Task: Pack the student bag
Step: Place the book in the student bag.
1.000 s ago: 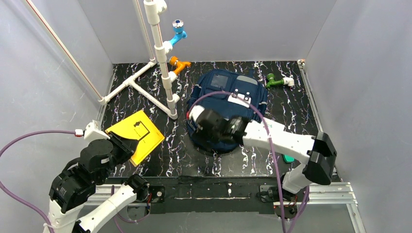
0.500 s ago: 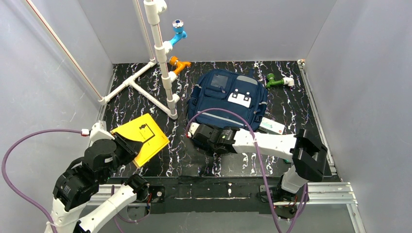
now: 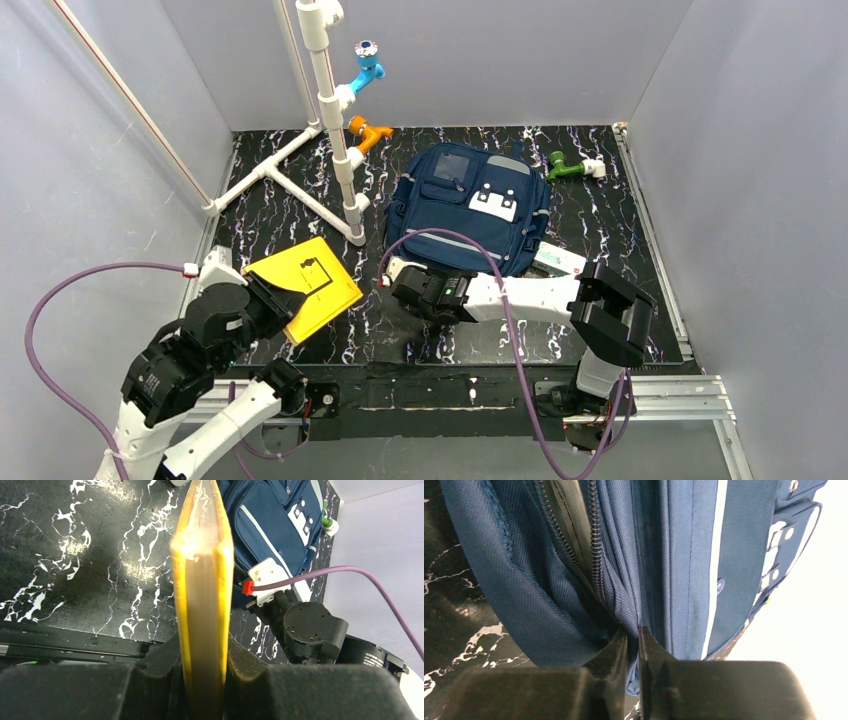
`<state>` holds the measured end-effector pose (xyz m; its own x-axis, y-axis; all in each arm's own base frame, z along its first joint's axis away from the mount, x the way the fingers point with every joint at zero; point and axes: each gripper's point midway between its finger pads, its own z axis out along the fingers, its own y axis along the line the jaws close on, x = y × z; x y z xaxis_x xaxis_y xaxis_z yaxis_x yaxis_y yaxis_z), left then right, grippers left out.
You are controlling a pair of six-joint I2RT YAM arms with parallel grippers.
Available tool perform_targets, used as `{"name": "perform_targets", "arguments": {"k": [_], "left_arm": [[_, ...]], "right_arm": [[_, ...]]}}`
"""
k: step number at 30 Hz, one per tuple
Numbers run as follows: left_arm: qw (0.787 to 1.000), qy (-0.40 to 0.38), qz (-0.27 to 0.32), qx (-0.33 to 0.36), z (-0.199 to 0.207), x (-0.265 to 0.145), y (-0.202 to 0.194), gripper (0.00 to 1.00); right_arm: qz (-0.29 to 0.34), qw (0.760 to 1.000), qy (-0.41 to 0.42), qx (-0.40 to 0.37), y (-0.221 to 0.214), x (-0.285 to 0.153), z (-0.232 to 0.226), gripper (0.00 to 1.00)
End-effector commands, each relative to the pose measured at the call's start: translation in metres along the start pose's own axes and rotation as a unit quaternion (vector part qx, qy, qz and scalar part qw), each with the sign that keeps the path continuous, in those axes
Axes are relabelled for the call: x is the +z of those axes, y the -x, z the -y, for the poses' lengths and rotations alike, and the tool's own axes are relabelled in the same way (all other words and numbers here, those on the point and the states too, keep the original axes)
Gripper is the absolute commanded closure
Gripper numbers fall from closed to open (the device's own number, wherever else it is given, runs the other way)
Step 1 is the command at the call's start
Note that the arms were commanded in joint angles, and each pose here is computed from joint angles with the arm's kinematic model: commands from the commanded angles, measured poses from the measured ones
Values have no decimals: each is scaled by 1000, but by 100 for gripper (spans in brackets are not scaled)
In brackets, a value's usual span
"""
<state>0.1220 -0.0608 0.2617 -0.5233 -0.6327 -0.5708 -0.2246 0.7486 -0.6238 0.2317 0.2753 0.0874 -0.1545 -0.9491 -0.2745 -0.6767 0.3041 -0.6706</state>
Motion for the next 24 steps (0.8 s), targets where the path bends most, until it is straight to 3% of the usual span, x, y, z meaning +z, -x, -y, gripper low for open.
{"name": "perform_targets", "arguments": {"k": [1,6,12,20,24], "left_arm": [[998,-49,17,-31,24,0,9,100],[994,-97,-6,-54,42,4,-2,100],[982,-156,-43,-98,65,23,-23,100],[943,-234,-140,-192,109,78,-70,100],[933,-255,-143,-211,123,102,-75,100]], "right_arm": [[20,997,-66,36,15,-5,25,96],[66,988,-97,103,36,-47,72,99],[168,964,-66,193,59,-99,106,99],[214,935,-104,262,66,-127,142,99],[239,923,-98,285,75,-133,148,99]]}}
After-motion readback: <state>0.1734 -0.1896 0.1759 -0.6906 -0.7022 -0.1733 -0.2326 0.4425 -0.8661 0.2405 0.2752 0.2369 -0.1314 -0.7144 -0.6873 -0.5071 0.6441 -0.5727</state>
